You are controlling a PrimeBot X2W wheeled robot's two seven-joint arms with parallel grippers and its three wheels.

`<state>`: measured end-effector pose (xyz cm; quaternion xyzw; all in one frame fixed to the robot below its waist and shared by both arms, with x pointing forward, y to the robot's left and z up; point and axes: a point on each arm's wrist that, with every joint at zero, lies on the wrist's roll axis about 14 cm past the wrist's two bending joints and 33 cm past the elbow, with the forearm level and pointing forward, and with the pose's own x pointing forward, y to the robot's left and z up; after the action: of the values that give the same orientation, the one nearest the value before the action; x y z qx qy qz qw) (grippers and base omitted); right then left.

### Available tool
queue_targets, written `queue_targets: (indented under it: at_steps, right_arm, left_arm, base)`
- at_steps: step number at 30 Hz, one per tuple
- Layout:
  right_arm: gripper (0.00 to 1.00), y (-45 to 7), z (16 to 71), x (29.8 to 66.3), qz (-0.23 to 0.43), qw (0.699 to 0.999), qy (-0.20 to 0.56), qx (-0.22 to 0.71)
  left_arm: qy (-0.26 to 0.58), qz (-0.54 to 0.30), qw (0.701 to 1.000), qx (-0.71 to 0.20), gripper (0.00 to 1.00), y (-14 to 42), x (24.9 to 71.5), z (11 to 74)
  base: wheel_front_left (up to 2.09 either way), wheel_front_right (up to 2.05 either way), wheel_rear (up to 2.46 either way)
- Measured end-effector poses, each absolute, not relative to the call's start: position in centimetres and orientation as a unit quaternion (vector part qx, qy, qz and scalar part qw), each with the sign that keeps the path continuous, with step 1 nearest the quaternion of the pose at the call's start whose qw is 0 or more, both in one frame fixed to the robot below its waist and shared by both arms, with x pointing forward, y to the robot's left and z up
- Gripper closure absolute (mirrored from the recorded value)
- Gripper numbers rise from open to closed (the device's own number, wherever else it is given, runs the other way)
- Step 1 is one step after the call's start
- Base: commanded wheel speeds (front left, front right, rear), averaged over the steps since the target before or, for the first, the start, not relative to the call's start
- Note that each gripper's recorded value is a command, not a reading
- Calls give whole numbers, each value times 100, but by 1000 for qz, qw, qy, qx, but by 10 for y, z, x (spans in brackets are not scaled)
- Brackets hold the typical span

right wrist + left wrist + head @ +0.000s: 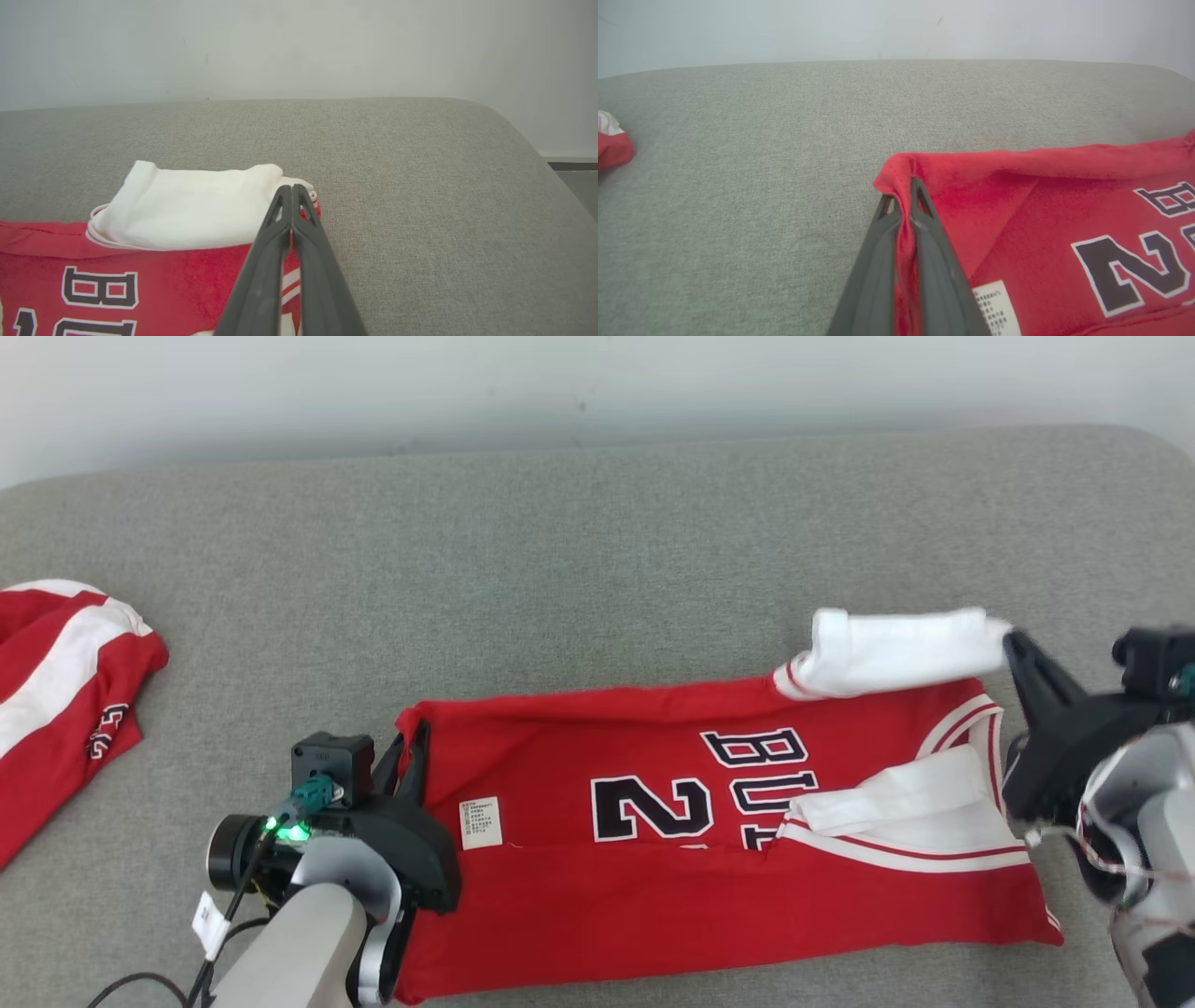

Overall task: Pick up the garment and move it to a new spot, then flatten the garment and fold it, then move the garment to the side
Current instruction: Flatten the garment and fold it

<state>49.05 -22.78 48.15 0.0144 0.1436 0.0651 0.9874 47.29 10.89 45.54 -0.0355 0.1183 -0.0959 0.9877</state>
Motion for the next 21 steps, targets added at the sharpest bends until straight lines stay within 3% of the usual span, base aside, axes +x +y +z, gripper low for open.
queue_targets:
  at_steps: [18,19,20,21]
  right_arm:
    - [100,-216,440,394,76,964,255,24]
    - [100,-214,438,390,76,962,260,25]
    - [65,-214,435,385,76,961,266,24]
    - [52,-214,433,381,77,959,274,20]
  left_arm:
    - [128,-111,985,-9,100,108,447,439]
    - [131,-111,985,-7,75,109,445,437]
    - [132,-111,985,-6,26,110,442,435]
    - [133,-111,985,-5,0,111,440,434]
  base:
    - [0,0,0]
    - [0,0,0]
    - [0,0,0]
    - [0,0,0]
